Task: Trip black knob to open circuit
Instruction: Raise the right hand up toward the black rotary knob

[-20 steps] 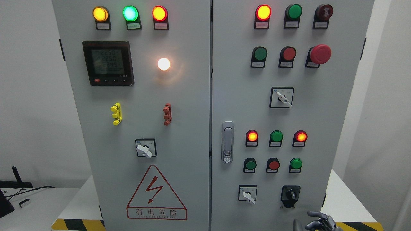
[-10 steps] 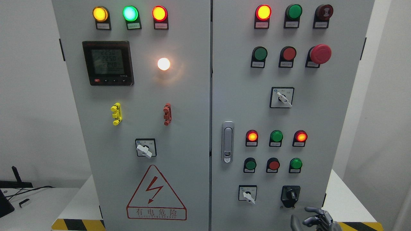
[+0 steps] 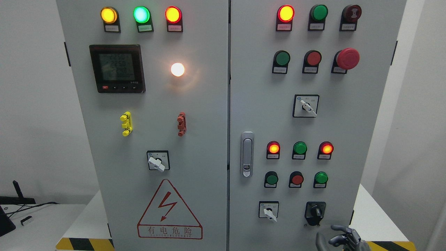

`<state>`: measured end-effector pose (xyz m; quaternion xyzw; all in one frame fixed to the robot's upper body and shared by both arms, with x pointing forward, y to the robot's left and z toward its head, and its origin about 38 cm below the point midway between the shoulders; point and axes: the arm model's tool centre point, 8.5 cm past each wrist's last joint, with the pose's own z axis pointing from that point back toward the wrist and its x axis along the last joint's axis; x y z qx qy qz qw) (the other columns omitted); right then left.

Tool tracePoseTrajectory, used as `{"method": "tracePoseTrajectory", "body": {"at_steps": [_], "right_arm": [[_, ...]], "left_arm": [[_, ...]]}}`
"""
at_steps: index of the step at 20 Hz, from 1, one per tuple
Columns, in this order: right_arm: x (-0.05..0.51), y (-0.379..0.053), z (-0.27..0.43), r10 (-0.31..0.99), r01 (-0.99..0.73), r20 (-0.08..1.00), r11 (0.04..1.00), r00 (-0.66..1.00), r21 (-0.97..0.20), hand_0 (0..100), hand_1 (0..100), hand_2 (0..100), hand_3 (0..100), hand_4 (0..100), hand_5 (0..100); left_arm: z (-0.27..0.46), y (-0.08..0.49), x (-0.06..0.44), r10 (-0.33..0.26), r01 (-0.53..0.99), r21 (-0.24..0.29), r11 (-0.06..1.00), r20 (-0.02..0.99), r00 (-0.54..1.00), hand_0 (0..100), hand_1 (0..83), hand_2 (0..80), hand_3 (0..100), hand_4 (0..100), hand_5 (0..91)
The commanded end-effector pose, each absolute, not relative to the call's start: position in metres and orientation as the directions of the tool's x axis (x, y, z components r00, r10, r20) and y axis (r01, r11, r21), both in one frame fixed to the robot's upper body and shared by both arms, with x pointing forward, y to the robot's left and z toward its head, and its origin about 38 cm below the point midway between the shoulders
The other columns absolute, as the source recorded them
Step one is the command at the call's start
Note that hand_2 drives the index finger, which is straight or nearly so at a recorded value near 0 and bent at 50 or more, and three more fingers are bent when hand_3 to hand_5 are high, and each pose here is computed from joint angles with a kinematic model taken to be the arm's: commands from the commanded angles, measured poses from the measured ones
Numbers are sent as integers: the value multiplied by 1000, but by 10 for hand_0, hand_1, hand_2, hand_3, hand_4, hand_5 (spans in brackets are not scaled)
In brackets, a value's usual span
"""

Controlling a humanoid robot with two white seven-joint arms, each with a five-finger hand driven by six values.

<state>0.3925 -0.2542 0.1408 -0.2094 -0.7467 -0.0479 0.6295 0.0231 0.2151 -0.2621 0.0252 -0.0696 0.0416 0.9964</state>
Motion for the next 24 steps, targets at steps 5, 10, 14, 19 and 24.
{"method": "tracePoseTrajectory", "body": {"at_steps": [5,10,14,19,24], "right_arm": [[398,-253,142,251,373,962,907,-107,-195,226,743,415,713,703,813],[405,-246,151,259,378,959,904,-112,-200,227,744,415,712,702,814],[407,-243,152,254,376,961,905,-105,-198,229,745,416,712,702,814],[410,-242,154,262,379,960,902,-101,-206,236,748,417,713,702,815],[411,-241,155,260,378,960,903,-103,-204,241,750,423,714,704,815]], "left_arm": [[-262,215,24,49,-56,45,997,142,989,120,389,0,0,0,0],[-262,215,23,49,-56,45,997,140,989,120,389,0,0,0,0],[-262,215,24,49,-56,45,997,142,989,120,389,0,0,0,0],[-262,215,24,49,-56,45,997,142,989,120,389,0,0,0,0],[-262,215,24,49,-56,45,997,142,989,120,389,0,0,0,0]]}}
